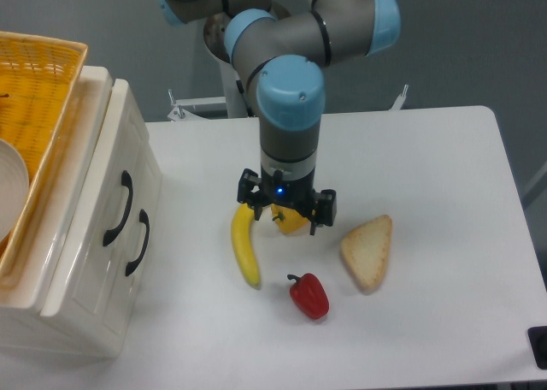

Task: Slide the top white drawer open
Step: 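Carry the gripper over the banana to the upper drawer's black handle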

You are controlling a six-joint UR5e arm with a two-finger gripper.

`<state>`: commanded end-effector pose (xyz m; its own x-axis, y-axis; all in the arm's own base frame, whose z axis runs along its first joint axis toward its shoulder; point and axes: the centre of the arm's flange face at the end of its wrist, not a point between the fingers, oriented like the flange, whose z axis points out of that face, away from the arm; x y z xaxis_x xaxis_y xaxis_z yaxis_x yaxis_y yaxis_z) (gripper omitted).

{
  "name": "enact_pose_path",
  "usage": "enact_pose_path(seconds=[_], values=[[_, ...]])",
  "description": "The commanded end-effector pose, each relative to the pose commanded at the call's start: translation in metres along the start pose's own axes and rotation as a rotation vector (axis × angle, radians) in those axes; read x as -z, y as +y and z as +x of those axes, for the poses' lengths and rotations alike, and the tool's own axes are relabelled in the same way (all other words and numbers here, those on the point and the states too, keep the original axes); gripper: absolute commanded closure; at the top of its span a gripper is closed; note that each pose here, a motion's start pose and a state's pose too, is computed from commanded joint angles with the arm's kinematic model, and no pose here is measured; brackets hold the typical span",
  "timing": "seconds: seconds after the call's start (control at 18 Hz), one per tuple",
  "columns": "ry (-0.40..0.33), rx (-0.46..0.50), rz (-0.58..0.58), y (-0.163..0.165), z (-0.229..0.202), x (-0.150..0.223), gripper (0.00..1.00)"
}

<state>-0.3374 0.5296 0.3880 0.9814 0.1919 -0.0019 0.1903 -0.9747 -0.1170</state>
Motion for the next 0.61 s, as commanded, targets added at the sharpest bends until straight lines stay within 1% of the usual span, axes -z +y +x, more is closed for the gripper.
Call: enact_pose_path(seconds=[0.06,0.11,0.28,0.39,0.44,0.5,0.61], values=[[0.006,0.037,0.003,-0.002,0.003,0.000,0.00],[0.016,0.054,0.009,-0.004,0.009,0.000,0.00],[0.020,0.040,0.015,-0.011,0.031,0.005,0.00],[0.026,0.093,0.025,-0.014,0.042,0.010,0.00],[0.036,0.096,0.037,-0.015,0.050,0.016,0.00],[0.061,0.092,0.034,-0.015,0.057,0.014,0.00],[0.110,0.115,-0.003,-0.012,0.066,0.010,0.00]])
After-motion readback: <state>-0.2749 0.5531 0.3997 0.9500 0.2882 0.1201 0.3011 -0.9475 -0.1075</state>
